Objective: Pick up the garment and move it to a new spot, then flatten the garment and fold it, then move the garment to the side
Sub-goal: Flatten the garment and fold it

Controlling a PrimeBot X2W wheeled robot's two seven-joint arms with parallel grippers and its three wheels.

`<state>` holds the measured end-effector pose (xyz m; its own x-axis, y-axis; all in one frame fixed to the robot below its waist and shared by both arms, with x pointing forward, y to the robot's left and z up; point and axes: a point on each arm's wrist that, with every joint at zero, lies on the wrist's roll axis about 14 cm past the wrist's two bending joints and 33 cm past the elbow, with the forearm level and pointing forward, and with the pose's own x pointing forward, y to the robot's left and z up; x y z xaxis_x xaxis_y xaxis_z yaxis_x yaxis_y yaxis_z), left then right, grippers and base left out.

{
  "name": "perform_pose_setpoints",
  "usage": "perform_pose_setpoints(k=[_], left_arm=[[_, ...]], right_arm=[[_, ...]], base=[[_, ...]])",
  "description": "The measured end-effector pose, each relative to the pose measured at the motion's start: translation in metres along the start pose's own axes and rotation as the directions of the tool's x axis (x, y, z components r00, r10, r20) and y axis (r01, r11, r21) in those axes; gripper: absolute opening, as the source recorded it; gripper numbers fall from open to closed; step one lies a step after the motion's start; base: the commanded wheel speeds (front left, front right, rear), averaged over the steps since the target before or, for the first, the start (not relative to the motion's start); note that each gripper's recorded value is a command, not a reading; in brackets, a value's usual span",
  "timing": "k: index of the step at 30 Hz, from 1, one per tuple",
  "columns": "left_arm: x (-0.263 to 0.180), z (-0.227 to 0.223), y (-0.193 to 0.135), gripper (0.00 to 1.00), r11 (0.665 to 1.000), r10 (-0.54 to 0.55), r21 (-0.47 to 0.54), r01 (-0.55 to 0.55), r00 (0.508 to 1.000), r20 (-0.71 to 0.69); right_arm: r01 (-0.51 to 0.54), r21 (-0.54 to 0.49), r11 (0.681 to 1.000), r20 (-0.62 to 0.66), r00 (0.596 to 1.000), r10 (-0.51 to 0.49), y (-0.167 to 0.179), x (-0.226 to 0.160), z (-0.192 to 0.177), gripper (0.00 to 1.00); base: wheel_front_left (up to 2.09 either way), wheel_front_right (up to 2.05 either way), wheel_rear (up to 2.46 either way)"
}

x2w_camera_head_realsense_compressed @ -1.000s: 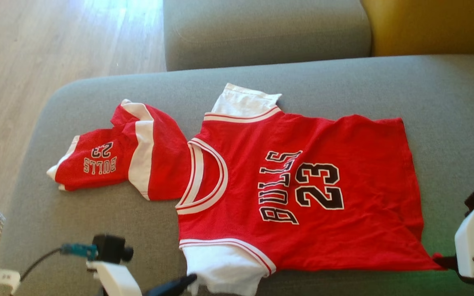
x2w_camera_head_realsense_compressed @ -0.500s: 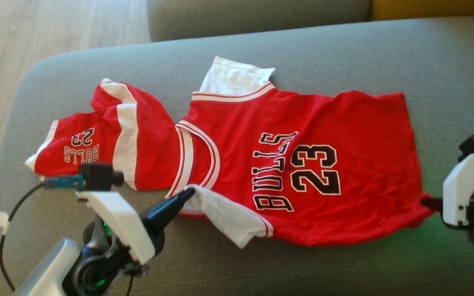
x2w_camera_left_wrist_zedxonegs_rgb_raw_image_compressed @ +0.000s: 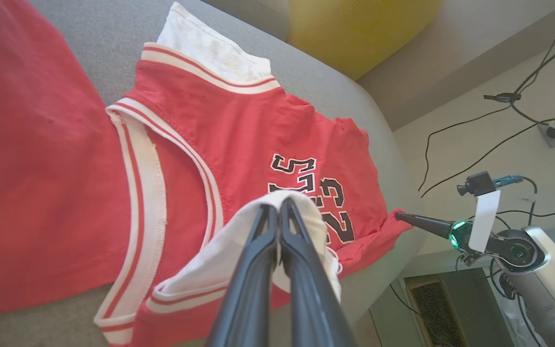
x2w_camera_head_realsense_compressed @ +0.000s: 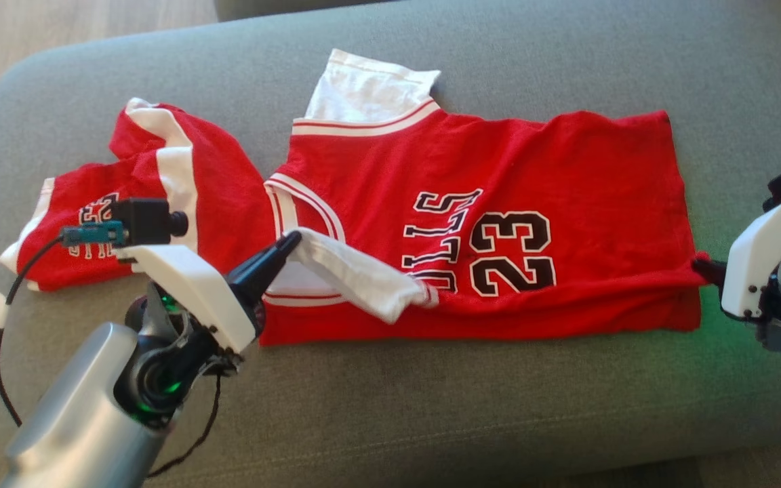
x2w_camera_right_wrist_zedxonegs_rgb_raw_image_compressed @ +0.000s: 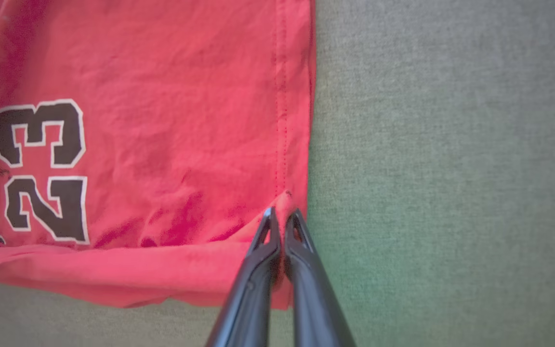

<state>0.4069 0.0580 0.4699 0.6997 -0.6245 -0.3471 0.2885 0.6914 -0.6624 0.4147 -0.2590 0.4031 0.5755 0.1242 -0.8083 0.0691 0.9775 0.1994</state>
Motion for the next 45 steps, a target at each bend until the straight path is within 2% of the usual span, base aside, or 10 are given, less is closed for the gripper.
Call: perform_pose_setpoints(k=[15, 25, 26, 27, 28, 33, 36, 39, 42, 45], left_arm=[[0.032, 0.009, 0.03, 0.0, 0.998, 0.065, -0.011, -0.065, 0.998, 0.024], [0.044, 0.009, 0.049, 0.0, 0.992, 0.128, -0.016, -0.127, 0.991, 0.034], [0.045, 0.006, 0.05, 0.0, 0.991, 0.133, -0.01, -0.133, 0.991, 0.025], [0.046, 0.003, 0.051, 0.36, 0.991, 0.137, -0.008, -0.137, 0.99, 0.016], [0.047, 0.001, 0.053, 1.0, 0.99, 0.144, 0.005, -0.144, 0.99, 0.007], [0.046, 0.007, 0.062, 1.0, 0.978, 0.197, 0.06, -0.199, 0.979, 0.048], [0.042, 0.028, 0.061, 1.0, 0.972, 0.207, 0.082, -0.222, 0.966, 0.157], [0.036, 0.056, 0.049, 1.0, 0.974, 0.189, 0.062, -0.216, 0.936, 0.296], [0.022, 0.088, 0.03, 1.0, 0.978, 0.144, 0.07, -0.195, 0.881, 0.451], [0.003, 0.114, 0.008, 1.0, 0.979, 0.088, 0.1, -0.179, 0.806, 0.586]], right_arm=[[0.004, 0.026, 1.0, 0.076, 0.997, -0.006, -0.001, 0.022, 0.018, 0.0], [0.007, 0.023, 1.0, 0.076, 0.997, -0.009, -0.001, 0.033, 0.019, 0.0], [0.006, 0.025, 1.0, 0.077, 0.997, -0.008, -0.001, 0.033, 0.019, 0.05], [0.006, 0.021, 1.0, 0.079, 0.997, -0.008, -0.001, 0.034, 0.02, 1.0], [0.007, 0.015, 1.0, 0.082, 0.997, -0.009, -0.001, 0.034, 0.02, 1.0], [0.012, 0.039, 0.999, 0.123, 0.992, -0.017, -0.004, 0.033, 0.026, 1.0], [0.016, 0.062, 0.998, 0.182, 0.983, -0.027, -0.009, 0.028, 0.035, 1.0], [-0.009, 0.068, 0.998, 0.268, 0.963, -0.01, -0.003, 0.018, 0.053, 1.0], [-0.045, 0.037, 0.998, 0.416, 0.909, 0.026, 0.01, -0.001, 0.083, 1.0], [-0.084, -0.018, 0.996, 0.587, 0.806, 0.078, 0.029, -0.03, 0.113, 1.0]], base=[[0.0, 0.0, 0.0], [0.0, 0.0, 0.0], [0.0, 0.0, 0.0], [0.0, 0.0, 0.0], [0.0, 0.0, 0.0], [0.0, 0.0, 0.0], [0.0, 0.0, 0.0], [0.0, 0.0, 0.0], [0.0, 0.0, 0.0], [0.0, 0.0, 0.0]])
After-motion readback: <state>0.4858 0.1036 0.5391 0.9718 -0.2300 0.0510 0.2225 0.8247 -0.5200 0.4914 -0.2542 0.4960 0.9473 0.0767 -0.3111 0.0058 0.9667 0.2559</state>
